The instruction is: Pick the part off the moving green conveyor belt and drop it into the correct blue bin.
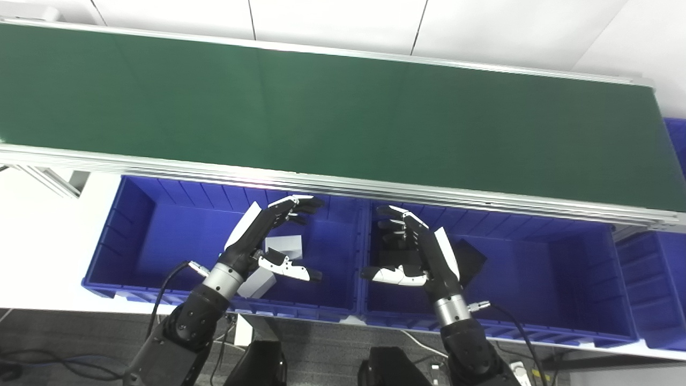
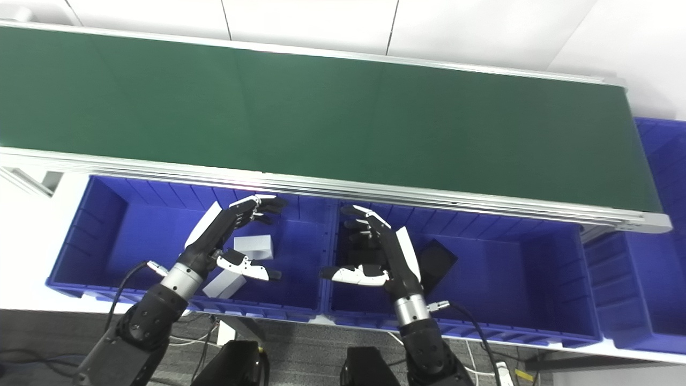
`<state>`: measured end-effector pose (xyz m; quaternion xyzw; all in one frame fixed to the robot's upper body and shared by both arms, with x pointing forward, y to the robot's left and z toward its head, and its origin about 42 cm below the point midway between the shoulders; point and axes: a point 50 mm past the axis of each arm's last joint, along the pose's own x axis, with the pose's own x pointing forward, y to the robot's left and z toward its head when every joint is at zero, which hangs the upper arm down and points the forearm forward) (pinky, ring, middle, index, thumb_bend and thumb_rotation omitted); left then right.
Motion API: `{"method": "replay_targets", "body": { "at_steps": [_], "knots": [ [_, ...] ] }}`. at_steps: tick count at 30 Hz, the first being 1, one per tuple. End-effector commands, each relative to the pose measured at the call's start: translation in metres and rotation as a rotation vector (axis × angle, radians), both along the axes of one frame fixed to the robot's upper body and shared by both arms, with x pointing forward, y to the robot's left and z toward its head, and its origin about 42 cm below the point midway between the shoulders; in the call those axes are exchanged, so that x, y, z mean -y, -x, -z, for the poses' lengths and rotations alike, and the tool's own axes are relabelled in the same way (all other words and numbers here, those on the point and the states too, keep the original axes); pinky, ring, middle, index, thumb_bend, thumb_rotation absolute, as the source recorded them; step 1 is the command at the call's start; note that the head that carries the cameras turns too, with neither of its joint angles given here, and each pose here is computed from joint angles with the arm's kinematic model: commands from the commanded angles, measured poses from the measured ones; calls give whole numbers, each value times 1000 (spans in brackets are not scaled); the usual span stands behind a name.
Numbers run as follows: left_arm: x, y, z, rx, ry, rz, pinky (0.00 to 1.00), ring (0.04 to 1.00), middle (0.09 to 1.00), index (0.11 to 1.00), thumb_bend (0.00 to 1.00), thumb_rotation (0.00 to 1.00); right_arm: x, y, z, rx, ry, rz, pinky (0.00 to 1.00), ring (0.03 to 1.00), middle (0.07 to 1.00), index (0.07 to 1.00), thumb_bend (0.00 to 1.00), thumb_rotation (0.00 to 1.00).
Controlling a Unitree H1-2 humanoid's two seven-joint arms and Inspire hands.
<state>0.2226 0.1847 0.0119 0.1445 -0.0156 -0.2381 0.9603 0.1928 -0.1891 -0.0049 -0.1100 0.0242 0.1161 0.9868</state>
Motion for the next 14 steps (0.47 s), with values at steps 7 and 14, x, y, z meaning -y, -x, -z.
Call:
{"method": "replay_targets", "body": {
  "at_steps": [7, 14],
  "knots": [
    [12, -7, -2, 48, 26, -5, 673, 754, 782, 722, 1000, 0, 8, -6, -2, 46, -11, 1, 597, 724, 837, 764, 1000, 335],
    [26, -6, 2, 60, 3, -7, 637, 724, 752, 705, 1000, 0, 24, -3, 0, 29, 4, 7, 607, 732, 845, 768, 1000, 325]
  ]
}}
